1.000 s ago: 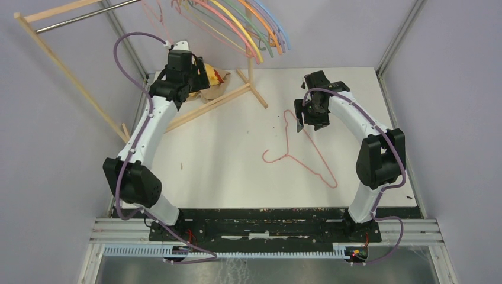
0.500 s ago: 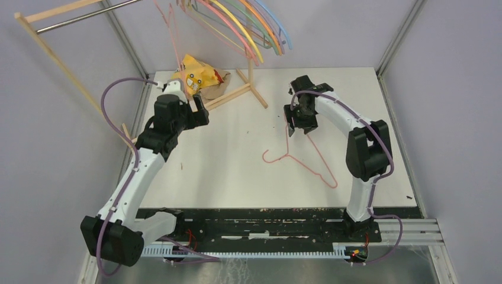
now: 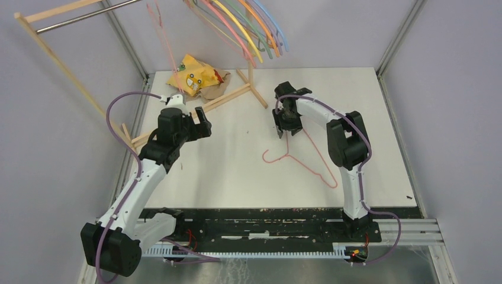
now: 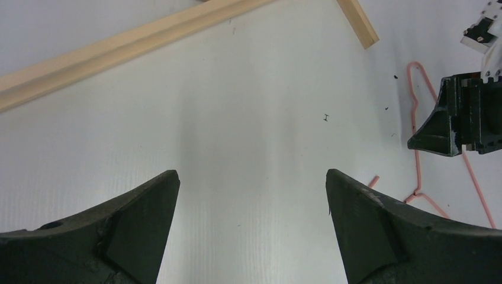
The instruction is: Organize the hangers
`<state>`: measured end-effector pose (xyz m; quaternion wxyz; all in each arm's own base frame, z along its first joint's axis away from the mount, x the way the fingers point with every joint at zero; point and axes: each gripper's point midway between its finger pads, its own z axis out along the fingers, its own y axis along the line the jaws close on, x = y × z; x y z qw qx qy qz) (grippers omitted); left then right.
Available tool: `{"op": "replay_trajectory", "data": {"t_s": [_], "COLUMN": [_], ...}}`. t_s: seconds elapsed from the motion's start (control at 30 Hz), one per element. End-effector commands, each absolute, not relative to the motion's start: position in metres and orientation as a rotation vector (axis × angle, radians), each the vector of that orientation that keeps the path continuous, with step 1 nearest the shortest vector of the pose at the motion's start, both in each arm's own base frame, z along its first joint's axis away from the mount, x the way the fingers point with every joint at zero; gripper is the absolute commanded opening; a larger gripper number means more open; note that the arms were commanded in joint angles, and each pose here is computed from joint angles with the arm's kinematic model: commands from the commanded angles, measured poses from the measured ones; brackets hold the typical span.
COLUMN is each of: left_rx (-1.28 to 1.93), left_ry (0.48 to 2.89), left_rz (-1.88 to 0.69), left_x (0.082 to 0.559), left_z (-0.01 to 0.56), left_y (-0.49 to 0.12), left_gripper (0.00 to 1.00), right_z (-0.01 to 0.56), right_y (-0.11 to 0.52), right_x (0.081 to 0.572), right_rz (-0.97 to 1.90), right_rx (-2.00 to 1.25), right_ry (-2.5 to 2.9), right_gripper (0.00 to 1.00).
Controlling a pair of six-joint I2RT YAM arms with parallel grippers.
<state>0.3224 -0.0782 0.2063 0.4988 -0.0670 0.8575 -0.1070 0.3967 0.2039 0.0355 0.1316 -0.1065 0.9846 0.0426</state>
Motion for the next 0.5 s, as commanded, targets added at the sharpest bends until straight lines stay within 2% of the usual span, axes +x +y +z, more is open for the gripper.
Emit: {"op": "replay_trajectory", "data": {"t_s": [0.0, 0.27, 0.37, 0.47], "left_rx": [-0.18, -0.184, -0.183, -0.176], "left_ry": [2.012, 2.023, 2.022, 2.029], "left_rz": [-0.31, -0.317, -0.328, -0.337], "left_x": [0.326, 0.331, 0.334, 0.337], "left_z": [0.217, 0.209, 0.209, 0.207], "left_y": [-0.084, -0.086, -0.089, -0.092], "left_gripper": [1.0, 0.99, 0.99, 0.98], "right_z": [0.024, -0.001, -0.01, -0.019], "right_y": [0.196, 0.19, 0.181, 0.173], "right_x": [0.414, 0.408, 0.4, 0.391], "right_rz": [0.037, -0.016, -0.066, -0.115], "right_rx": [-0.237, -0.204, -0.19, -0.182], "right_ry": [2.807, 2.841, 2.861, 2.884], "right_gripper": [0.61, 0.49, 0.42, 0.31]}}
